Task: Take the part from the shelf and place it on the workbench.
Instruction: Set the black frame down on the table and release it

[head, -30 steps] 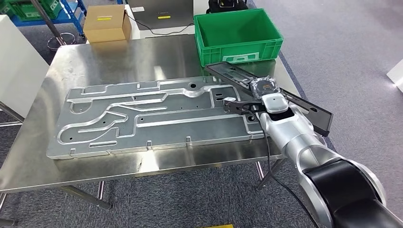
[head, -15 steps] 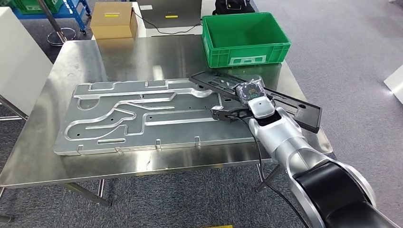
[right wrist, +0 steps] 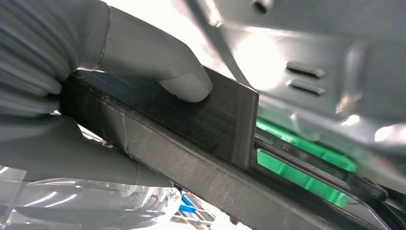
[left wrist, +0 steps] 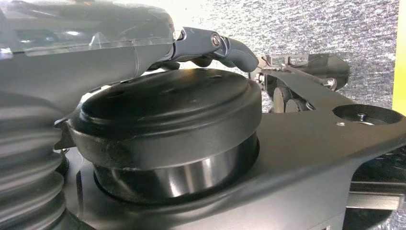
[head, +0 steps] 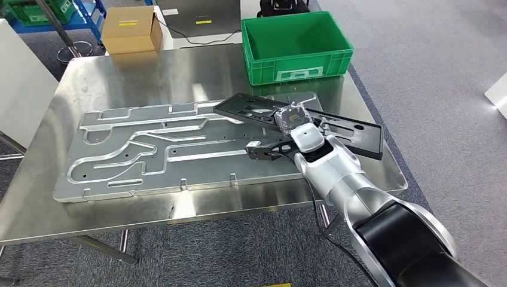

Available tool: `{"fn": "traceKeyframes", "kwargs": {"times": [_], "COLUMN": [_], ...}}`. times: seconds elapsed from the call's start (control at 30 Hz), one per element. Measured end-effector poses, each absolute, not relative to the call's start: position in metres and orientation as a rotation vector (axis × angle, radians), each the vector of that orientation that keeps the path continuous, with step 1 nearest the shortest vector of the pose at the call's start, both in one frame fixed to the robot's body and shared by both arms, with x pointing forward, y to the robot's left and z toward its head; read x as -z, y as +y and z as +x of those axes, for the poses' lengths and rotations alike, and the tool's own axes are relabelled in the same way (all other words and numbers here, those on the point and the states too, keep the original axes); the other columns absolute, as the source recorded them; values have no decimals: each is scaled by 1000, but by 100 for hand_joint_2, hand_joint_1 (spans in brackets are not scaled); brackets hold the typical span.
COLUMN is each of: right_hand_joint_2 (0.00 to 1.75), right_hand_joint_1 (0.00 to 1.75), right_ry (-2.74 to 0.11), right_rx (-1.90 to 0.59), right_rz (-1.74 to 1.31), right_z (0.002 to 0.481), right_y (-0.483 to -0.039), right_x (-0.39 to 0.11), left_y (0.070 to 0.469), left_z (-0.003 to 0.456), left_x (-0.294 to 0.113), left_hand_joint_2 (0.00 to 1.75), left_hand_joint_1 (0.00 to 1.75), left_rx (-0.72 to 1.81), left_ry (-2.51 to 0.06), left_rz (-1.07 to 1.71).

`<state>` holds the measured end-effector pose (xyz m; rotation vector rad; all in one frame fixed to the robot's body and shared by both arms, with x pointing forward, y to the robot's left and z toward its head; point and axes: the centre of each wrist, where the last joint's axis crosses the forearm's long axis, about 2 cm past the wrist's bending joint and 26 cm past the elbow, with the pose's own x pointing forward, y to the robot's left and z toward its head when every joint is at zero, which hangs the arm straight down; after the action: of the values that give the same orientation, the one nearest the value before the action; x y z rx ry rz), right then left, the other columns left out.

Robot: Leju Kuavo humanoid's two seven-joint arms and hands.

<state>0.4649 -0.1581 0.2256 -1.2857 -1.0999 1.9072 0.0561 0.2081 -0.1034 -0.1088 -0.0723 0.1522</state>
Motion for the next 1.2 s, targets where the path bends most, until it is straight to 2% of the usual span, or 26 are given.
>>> {"fn": "traceKeyframes", "kwargs": {"times": [0.37, 0.43, 0.5, 0.57, 1.07, 1.2], "right_hand_joint_2": [175, 87, 0, 0, 0, 0], "right_hand_joint_1": [175, 168, 81, 0, 0, 0], "right_ry": [-1141, -1138, -1136, -1136, -1117, -1139], "right_rx": [-1944, -1949, -1951, -1948, -1863, -1729], "right_rz": [-1234, -1223, -1217, -1218, -1180, -1096], "right_z": [458, 456, 455, 455, 452, 455], "right_y": [-147, -147, -148, -148, -149, -156], "right_x": [-217, -213, -210, -209, -202, -204], "left_y": [205, 205, 205, 204, 206, 206], "left_z": [52, 52, 52, 52, 57, 54], "left_x": [103, 103, 103, 103, 103, 103], "left_hand_joint_2": [175, 175, 175, 175, 175, 0], "left_hand_joint_1": [0, 0, 0, 0, 0, 0], "left_rx": [-155, -157, -160, -164, -179, -181], "left_ry": [-46, -45, -45, -46, -52, -57], "left_rz": [-96, -93, -89, -84, -51, -55]}}
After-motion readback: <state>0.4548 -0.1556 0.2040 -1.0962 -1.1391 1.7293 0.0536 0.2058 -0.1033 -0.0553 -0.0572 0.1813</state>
